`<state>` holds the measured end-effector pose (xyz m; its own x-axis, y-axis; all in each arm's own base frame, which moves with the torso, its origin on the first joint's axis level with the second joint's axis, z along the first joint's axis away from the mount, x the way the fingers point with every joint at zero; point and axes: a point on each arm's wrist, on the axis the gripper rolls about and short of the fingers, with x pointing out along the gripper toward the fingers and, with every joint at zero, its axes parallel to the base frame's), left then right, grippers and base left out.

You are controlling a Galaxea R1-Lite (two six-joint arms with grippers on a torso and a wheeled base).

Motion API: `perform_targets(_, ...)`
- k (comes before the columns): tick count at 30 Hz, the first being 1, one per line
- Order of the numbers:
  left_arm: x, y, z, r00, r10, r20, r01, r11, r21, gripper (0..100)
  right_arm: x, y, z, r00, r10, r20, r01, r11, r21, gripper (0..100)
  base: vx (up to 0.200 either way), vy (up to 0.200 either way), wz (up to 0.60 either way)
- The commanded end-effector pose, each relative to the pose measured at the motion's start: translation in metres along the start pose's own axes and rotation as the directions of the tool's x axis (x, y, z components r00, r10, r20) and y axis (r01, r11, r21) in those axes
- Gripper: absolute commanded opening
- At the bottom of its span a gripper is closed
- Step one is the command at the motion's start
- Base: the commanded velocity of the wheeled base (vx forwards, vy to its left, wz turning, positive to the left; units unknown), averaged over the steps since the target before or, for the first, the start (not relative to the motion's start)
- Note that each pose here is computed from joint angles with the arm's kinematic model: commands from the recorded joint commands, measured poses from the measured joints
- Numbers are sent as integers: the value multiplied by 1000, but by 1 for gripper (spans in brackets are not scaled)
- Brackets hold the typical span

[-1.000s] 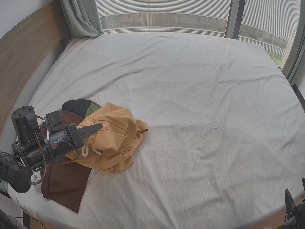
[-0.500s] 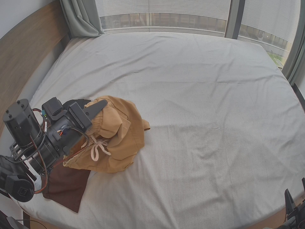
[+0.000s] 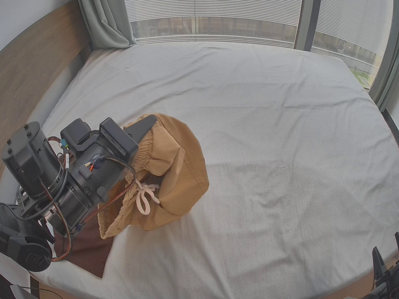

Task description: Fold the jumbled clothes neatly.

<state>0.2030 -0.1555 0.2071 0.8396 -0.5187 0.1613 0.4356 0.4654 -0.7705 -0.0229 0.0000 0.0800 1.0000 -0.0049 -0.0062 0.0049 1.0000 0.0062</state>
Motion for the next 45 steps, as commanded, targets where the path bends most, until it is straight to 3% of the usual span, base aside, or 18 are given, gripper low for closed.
perform_targets(1, 2, -12, -11, 998, -44, -38, 44, 999, -16, 0, 0, 0, -4, 1000, 0, -3, 0, 1000, 0, 100, 0, 0, 0)
perform_targets(17, 43, -16, -58, 982, -95, -163, 90, 995, -43, 0, 0, 0, -4, 1000, 0, -3, 0, 1000, 0, 100, 0, 0, 0)
perform_targets(19, 48, -20, -67, 970, -147, -192, 136, 989, -65, 0, 0, 0, -4, 1000, 0, -3, 0, 1000, 0, 100, 0, 0, 0)
perform_targets(27, 55, -25, -82, 942, -210, -263, 195, 977, -82, 0, 0, 0, -5, 1000, -1, -5, 1, 1000, 1, 100, 0, 0, 0)
perform_targets(35, 60, -54, -81, 877, -368, -309, 343, 930, -134, 0, 0, 0, -4, 1000, -1, -3, 1, 1000, 1, 100, 0, 0, 0)
perform_targets(41, 68, -96, -77, 837, -493, -237, 448, 867, -219, 0, 0, 0, -5, 1000, 0, -5, 0, 1000, 1, 100, 0, 0, 0)
perform_targets(43, 68, -100, -77, 834, -500, -234, 452, 862, -230, 0, 0, 0, -5, 1000, 0, -5, 0, 1000, 1, 100, 0, 0, 0)
perform_targets(45, 70, -120, -71, 823, -541, -174, 490, 830, -265, 0, 0, 0, -4, 1000, 0, -3, 0, 1000, 1, 100, 0, 0, 0)
